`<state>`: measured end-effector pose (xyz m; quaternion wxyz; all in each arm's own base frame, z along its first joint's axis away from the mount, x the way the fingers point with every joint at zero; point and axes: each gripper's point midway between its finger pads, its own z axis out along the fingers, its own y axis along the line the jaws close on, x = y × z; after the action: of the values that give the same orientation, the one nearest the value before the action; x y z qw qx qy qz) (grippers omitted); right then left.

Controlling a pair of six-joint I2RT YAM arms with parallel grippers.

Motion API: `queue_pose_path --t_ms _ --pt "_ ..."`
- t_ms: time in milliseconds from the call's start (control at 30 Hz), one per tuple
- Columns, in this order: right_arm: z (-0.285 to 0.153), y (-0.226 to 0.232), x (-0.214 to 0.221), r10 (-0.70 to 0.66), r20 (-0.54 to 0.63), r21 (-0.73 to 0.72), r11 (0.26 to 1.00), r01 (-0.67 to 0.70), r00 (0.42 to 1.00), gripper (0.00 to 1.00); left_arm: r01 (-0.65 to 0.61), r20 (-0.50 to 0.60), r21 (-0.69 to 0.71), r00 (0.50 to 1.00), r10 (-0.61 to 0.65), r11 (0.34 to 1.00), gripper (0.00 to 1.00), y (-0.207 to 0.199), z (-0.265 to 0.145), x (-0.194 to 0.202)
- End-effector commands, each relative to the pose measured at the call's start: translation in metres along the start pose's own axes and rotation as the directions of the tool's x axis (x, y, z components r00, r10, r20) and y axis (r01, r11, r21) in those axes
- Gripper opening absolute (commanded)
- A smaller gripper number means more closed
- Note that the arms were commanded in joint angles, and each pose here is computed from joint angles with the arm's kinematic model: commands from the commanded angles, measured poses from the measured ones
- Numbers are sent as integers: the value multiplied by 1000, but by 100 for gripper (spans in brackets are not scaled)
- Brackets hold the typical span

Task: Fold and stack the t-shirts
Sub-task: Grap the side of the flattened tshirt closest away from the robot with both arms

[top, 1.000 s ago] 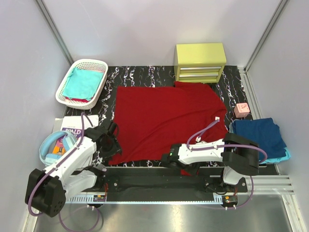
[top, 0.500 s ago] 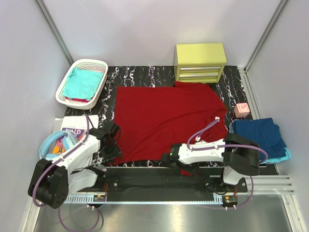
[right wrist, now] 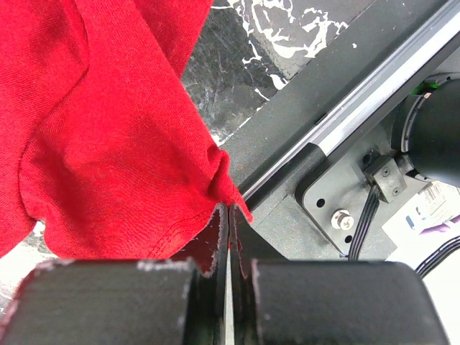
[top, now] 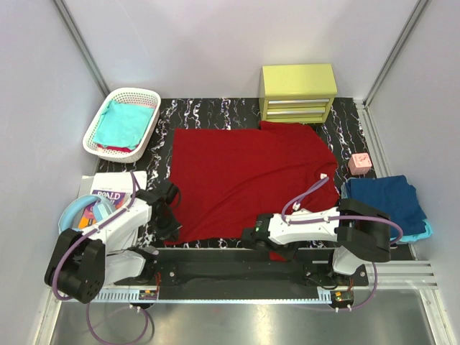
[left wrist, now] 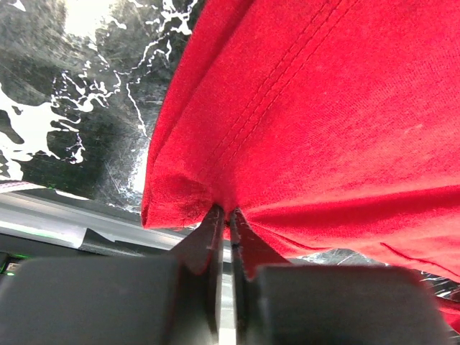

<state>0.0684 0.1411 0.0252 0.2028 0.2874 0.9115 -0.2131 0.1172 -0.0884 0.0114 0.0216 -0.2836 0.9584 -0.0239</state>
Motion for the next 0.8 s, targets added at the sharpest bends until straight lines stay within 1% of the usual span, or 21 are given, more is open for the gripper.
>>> queue_pose_path --t_ms 0,100,167,233,267,333,367,400,467,500,600,667,767 --pt "-2 -5 -13 11 56 -16 1000 -10 998 0 9 -15 9 1000 -9 1000 0 -2 5 3" --pt "-2 -3 -14 8 60 -21 1000 -7 998 0 1 -13 19 1000 -1 1000 0 -3 3 3" --pt "-4 -3 -15 2 65 -23 1000 -1 998 0 -24 13 29 1000 23 999 0 -6 -3 2" --pt "-9 -3 -20 -4 80 -20 1000 5 997 0 -67 69 60 996 63 996 0 -16 -19 -4" --pt "-13 -2 -24 -5 96 -26 1000 8 995 0 -117 120 53 987 110 992 0 -20 -26 -6" --pt "-25 -1 -32 -5 122 -29 1000 8 993 0 -159 194 76 971 142 984 0 -32 -52 -12" --pt "-35 4 -36 3 141 -59 998 5 990 0 -186 240 66 957 165 980 0 -35 -60 -14" --pt "-39 -1 -42 -3 163 -44 999 10 987 0 -196 281 96 946 162 976 0 -44 -77 -19" --pt "-51 2 -51 22 187 -66 998 -9 982 0 -199 330 75 929 164 977 0 -42 -92 -25" --pt "-54 -1 -56 23 202 -61 998 -11 979 0 -197 356 92 922 153 976 0 -44 -106 -28" --pt "-65 3 -66 59 199 -138 990 -32 978 0 -189 433 90 891 132 978 0 -43 -129 -42" --pt "-69 4 -73 75 209 -172 984 -39 975 0 -187 473 73 871 131 980 0 -40 -138 -50" --pt "-73 4 -82 99 203 -208 977 -56 974 0 -184 498 61 857 130 981 0 -40 -145 -56"
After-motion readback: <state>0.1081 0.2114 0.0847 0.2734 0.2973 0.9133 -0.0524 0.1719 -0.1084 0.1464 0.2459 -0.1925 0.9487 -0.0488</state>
